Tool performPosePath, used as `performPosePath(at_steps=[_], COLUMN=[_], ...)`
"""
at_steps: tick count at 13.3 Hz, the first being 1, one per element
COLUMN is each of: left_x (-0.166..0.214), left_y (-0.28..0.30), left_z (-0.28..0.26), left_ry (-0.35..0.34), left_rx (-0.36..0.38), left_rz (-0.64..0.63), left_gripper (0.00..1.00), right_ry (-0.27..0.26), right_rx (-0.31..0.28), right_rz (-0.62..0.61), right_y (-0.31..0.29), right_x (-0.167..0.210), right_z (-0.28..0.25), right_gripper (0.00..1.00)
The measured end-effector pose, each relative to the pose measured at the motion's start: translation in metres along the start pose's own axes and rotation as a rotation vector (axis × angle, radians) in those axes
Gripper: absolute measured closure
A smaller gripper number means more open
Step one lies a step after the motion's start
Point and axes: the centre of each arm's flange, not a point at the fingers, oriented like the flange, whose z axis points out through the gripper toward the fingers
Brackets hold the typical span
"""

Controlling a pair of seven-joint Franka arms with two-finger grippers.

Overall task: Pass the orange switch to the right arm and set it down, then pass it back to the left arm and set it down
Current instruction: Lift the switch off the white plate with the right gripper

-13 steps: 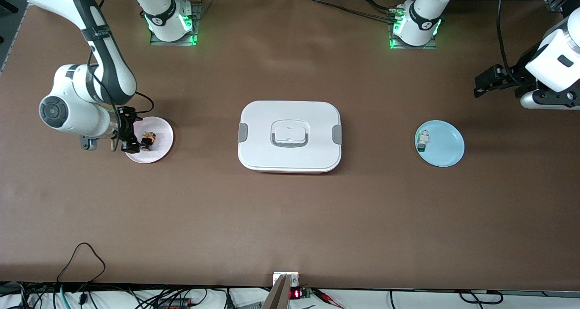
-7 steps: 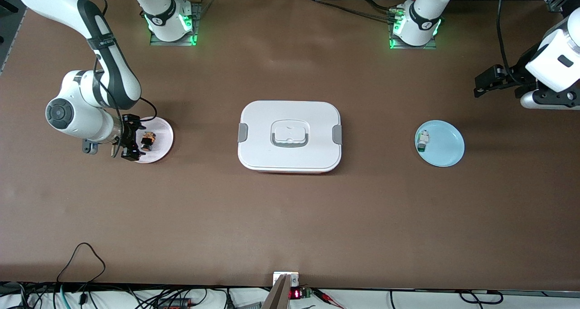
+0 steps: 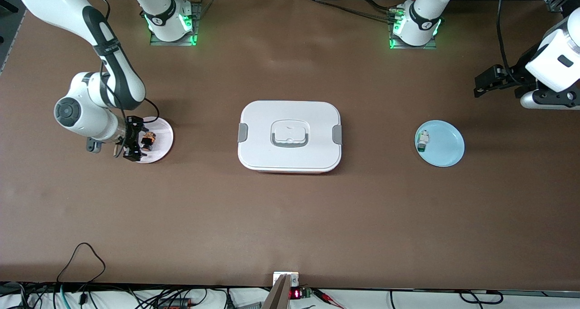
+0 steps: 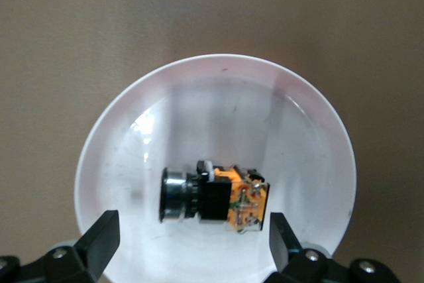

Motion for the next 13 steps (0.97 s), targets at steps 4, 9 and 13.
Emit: performPosePath(at_steps=[4,9,13], left_x=[0.000,0.000,0.000], left_y=[0.001,0.001,0.001], left_z=[0.000,0.000,0.000], left_ry=[0.000,0.000,0.000], left_rx=[0.000,0.000,0.000], left_rz=[0.001,0.002,0.002], left_gripper=[0.00,0.00,0.00], right_ry=[0.000,0.000,0.001], right_rx=[-0.006,0.017,0.029], right_rz=[0.006,-0.003,-0.007], right_y=[0.008,0.011,0.011], right_x=[0.004,0.022,0.020], right_z=[0.009,0.011,0.014], right_gripper=[0.00,0.00,0.00])
